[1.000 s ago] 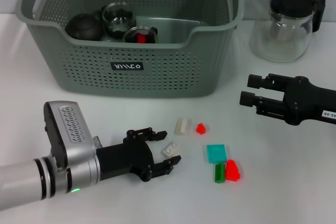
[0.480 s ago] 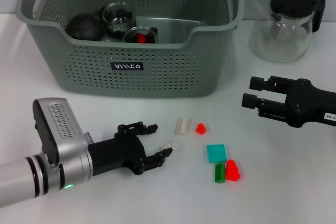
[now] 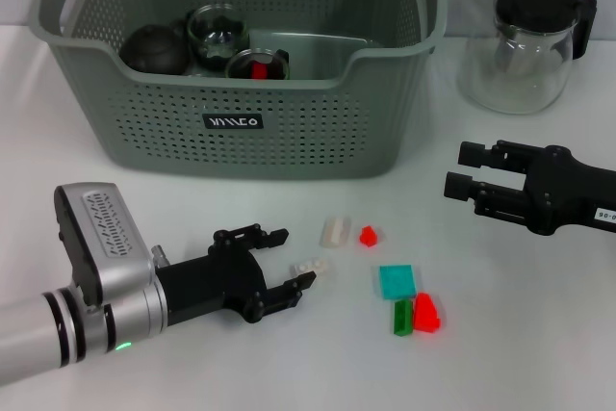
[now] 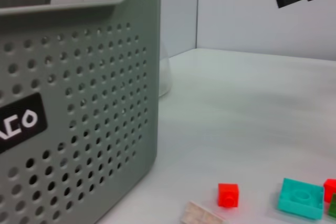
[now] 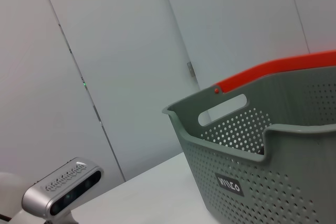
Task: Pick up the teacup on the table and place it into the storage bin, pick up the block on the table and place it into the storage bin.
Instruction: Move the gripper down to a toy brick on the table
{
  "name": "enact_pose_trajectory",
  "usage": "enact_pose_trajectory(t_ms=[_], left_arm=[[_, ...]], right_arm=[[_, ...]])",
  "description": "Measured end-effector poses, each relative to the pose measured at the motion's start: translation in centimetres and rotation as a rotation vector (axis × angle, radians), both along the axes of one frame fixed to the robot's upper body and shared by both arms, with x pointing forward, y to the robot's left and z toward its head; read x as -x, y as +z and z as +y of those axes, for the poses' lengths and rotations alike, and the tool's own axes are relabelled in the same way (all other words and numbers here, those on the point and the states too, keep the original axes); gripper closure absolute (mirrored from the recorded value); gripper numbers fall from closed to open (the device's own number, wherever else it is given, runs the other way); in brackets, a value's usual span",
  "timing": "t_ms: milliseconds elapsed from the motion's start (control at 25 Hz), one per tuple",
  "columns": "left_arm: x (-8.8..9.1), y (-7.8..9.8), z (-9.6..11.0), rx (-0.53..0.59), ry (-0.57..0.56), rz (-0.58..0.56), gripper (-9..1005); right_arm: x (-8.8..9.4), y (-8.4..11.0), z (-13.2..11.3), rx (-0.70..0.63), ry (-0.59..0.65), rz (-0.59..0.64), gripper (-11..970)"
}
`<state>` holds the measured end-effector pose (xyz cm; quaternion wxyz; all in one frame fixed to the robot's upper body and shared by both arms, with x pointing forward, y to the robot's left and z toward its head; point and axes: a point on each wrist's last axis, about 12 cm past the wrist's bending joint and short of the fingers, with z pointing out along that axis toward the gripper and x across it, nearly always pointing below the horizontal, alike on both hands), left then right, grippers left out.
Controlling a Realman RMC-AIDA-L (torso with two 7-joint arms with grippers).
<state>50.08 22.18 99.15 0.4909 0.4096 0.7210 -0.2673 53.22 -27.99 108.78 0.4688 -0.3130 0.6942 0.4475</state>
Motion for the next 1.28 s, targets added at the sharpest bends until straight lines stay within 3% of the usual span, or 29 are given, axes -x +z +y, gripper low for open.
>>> enact_pose_trajectory(t_ms=[400, 640, 1280], left_arm=[[0.00, -0.19, -0.41, -0.012, -0.013, 0.009, 345], [-0.01, -0.21, -0.39, -0.015, -0.012, 0.009, 459], [-0.14, -0.32, -0.41, -0.033, -0.013, 0.010, 541]], right_arm=[[-0.03, 0.03, 0.02, 0.000, 0.000, -0.001, 322], [-0.10, 0.08, 0.06, -0.001, 0.001, -0.003, 322], [-0.24, 0.17, 0.15, 0.000, 0.003, -0.006, 322]])
